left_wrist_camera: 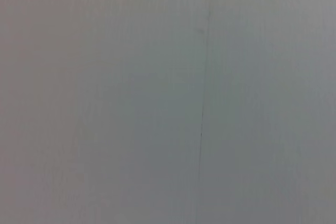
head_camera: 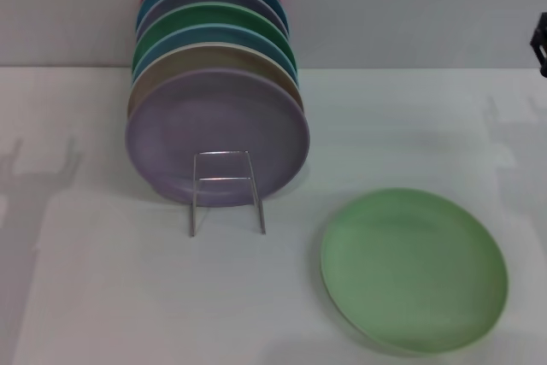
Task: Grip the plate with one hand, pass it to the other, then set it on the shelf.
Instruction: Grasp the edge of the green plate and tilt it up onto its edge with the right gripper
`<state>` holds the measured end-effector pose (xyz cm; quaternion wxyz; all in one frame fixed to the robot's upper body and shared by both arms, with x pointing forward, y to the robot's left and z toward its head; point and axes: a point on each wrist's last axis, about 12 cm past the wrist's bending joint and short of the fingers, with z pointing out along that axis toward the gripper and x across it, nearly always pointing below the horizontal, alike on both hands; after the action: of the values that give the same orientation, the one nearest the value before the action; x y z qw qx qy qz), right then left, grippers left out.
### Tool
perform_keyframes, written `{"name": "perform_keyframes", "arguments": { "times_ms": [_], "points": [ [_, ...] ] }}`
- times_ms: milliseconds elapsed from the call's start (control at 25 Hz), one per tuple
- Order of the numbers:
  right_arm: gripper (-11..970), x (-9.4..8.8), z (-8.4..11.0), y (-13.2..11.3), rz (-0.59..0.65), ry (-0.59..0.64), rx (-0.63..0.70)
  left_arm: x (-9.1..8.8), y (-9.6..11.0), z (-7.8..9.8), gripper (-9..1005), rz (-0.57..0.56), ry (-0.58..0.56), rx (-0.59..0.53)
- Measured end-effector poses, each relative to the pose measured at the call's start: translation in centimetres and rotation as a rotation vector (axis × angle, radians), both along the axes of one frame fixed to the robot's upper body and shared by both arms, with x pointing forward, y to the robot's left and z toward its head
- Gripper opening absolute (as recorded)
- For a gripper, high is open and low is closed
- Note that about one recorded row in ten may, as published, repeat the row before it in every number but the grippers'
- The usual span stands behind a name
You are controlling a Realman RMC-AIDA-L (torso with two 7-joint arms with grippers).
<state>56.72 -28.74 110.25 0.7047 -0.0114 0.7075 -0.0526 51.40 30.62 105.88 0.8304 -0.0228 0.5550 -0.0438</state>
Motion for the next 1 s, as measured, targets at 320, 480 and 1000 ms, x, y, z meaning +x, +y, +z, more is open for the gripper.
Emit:
{"name": "perform_keyframes", "arguments": {
  "times_ms": [320,480,1000],
  "points": [
    [642,1.1,2.4,0.1,0.223,0.313,0.186,-0.3,-0.2,-0.1,829,-0.007,0.002,-0.018],
    [641,0.8,3.2,-0.5,0.311,0.421,0.253,-0.6,-0.1,-0.3,829,-0.005,0.004,-0.032],
    [639,-0.3,5.8,-4.3,0.518,0.724,0.419,-0.6,-0.1,-0.3,829,-0.014,0.006,-0.055]
  ]
}}
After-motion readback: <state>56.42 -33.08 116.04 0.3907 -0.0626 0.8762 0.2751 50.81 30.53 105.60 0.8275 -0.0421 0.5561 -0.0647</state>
